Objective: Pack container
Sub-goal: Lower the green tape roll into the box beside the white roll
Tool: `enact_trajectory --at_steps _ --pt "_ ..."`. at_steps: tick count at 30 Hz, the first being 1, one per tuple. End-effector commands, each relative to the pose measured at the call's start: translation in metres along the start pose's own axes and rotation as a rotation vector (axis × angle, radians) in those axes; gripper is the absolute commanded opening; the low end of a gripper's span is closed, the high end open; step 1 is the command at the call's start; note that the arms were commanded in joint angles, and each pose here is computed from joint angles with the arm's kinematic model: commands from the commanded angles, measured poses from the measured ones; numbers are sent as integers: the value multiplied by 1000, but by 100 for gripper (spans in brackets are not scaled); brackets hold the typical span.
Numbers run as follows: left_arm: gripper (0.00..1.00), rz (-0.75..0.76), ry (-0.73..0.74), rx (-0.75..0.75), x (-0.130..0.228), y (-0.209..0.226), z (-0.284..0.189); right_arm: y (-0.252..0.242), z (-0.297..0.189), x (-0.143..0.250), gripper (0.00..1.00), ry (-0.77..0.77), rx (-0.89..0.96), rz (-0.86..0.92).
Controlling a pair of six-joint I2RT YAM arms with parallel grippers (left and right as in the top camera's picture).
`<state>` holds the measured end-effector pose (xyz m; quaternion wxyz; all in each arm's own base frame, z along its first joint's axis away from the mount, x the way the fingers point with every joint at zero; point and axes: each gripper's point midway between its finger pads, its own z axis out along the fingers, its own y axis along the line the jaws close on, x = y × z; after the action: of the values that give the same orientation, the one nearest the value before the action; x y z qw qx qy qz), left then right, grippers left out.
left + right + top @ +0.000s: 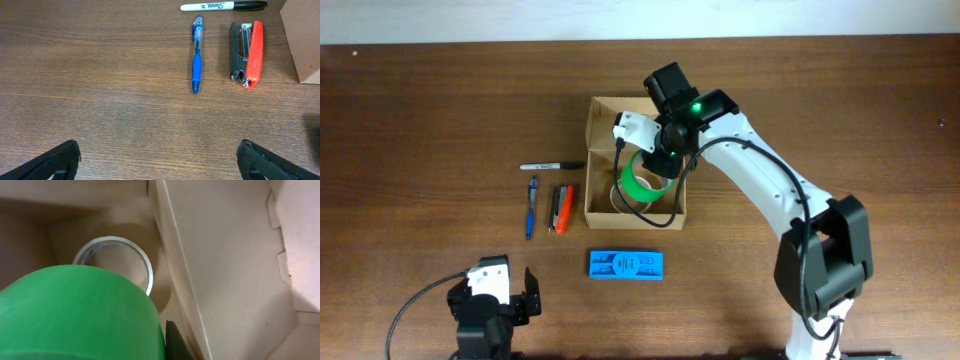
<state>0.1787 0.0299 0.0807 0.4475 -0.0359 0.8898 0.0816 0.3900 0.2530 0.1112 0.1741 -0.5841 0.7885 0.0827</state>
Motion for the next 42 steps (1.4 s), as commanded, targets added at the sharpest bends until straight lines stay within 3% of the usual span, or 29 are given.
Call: enact_trajectory --at_steps 1,19,20,21,23,24,31,37,42 --pt "100 12 2 6 2 -1 2 -3 4 -5 3 -3 7 -21" --pt "100 12 2 6 2 -1 2 16 51 5 3 87 -61 -58" --pt "99 12 2 6 2 -1 2 15 51 5 8 90 -58 -58" --pt "100 12 2 6 2 -1 2 15 51 5 30 92 -57 -59" --pt "100 12 2 6 2 -1 2 15 51 5 51 91 -56 -59" --pt "100 12 2 6 2 -1 2 15 51 5 56 92 -55 -59" --pt "100 12 2 6 2 -1 2 8 38 -6 58 62 -27 -62" --pt "100 12 2 6 2 -1 2 -9 -59 -55 61 -77 98 -76" --pt "100 12 2 6 2 -1 2 21 -109 -34 68 -12 39 -52"
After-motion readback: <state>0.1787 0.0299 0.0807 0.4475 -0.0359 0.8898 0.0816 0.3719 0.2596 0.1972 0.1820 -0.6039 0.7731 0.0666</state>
